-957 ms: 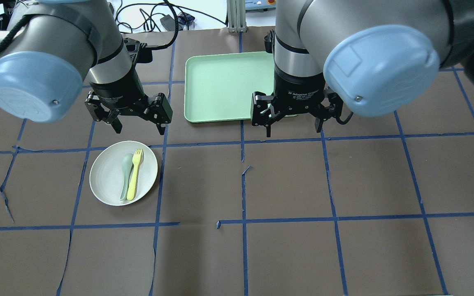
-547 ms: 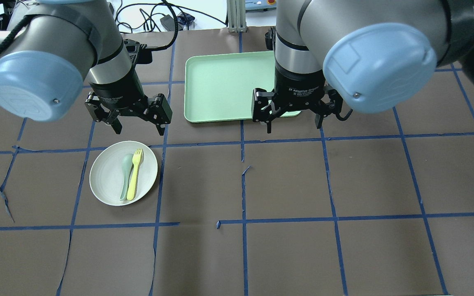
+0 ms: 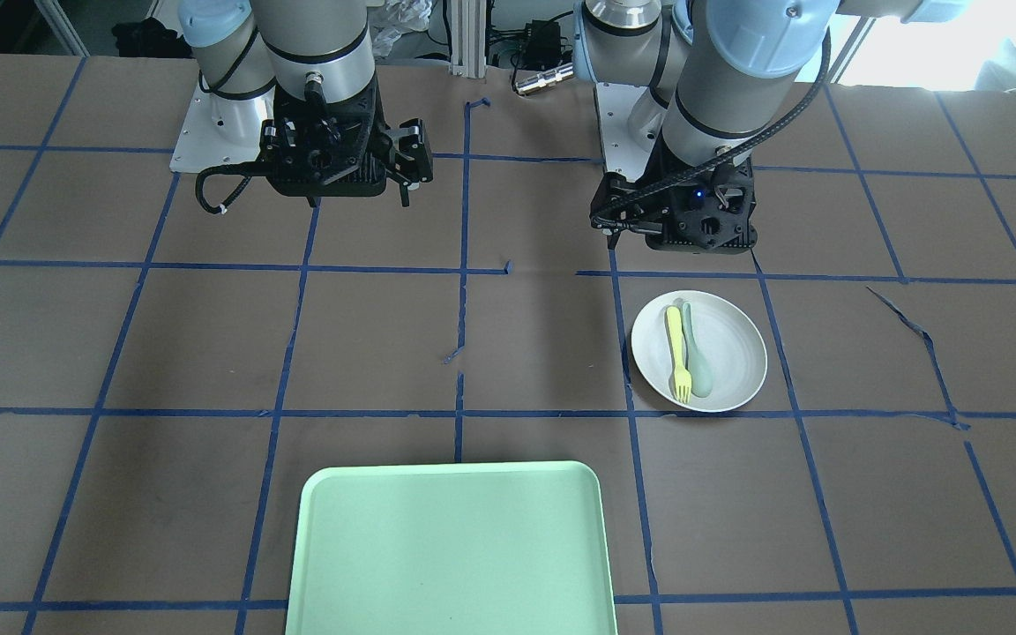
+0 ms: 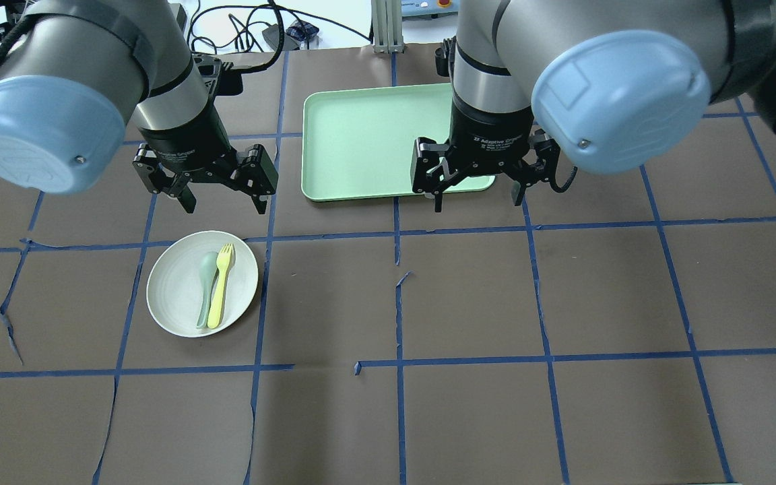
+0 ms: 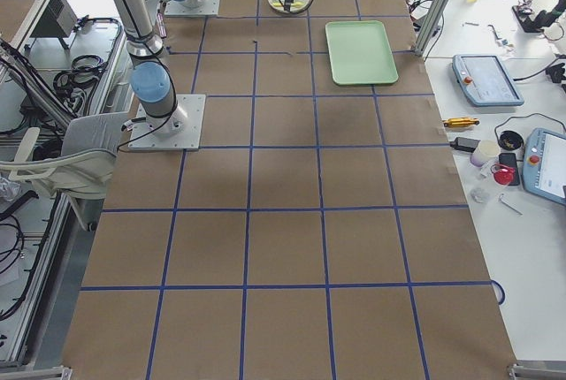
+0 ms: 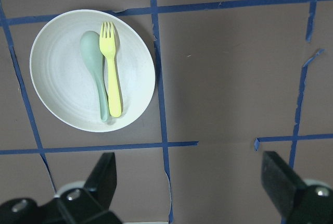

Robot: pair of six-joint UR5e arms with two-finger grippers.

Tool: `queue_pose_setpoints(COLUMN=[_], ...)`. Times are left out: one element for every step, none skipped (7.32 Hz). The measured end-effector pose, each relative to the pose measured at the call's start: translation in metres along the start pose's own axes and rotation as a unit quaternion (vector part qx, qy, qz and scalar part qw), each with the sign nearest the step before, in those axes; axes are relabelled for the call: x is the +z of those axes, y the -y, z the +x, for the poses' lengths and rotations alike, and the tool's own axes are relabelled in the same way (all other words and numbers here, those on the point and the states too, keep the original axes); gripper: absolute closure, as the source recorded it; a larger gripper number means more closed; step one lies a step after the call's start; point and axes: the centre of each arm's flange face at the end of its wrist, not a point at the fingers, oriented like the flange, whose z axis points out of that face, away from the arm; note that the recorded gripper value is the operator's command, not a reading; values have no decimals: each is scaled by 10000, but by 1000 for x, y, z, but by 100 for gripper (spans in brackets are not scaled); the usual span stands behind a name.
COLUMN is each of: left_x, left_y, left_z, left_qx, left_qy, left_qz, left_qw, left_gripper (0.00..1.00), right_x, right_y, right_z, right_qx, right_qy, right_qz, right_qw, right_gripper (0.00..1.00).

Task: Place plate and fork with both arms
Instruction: 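Raise the right gripper while moving the left gripper beside the white plate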

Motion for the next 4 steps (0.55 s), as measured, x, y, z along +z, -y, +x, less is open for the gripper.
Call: queue_pose_setpoints(left_x=[-1,0,0,-3], left_y=[1,2,2,2], left_z=[-5,-7,-8,-11], left_qx=[-43,-65,-79,-107], left_qy=[-15,-22,-24,-21], left_qz=[7,-3,-1,32], left_qw=[10000,10000,10000,9999], left_gripper=[0,0,0,0], right_x=[-1,-2,-4,-6], right_y=[4,10,15,18], right_z=[8,23,37,48], right_qx=[54,150,221,276], right_qy=[23,30,35,34], right_qz=[-16,-15,-3,7], right_qw=[10000,9999,9997,9996], right_gripper=[0,0,0,0])
